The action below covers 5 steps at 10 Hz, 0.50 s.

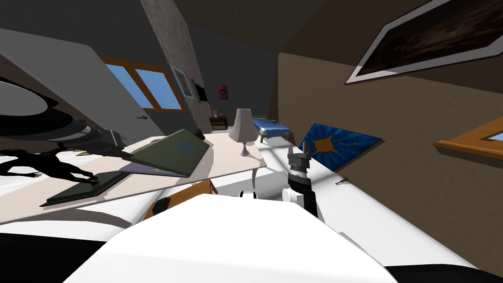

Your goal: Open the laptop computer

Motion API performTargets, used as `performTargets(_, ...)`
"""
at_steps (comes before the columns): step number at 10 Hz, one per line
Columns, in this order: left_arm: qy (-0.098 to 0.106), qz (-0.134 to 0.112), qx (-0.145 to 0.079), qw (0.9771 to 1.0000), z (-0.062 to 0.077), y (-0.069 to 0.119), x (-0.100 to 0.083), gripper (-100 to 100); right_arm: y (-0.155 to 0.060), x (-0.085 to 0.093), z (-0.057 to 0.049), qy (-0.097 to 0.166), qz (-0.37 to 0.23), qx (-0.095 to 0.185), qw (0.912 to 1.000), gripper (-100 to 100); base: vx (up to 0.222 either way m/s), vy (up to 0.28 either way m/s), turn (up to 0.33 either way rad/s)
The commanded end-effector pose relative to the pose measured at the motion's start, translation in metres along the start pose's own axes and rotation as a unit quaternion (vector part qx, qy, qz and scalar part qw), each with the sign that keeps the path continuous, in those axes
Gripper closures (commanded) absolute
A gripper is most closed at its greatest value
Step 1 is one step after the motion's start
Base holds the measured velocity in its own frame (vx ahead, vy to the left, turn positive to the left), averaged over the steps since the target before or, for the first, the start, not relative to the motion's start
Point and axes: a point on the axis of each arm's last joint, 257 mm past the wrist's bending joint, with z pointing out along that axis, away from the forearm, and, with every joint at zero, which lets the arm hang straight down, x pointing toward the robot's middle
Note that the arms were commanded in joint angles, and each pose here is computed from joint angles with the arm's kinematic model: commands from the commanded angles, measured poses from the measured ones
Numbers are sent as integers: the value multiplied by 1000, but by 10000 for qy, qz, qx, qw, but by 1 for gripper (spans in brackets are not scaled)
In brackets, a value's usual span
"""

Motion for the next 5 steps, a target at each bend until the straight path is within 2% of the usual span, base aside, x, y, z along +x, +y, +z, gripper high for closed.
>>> performTargets(1, 0, 1, 0, 10000, 0, 0, 0, 0, 0, 0, 0, 0, 0, 0, 10000, 0, 0, 0, 0)
performTargets(5, 0, 1, 0, 10000, 0, 0, 0, 0, 0, 0, 0, 0, 0, 0, 10000, 0, 0, 0, 0)
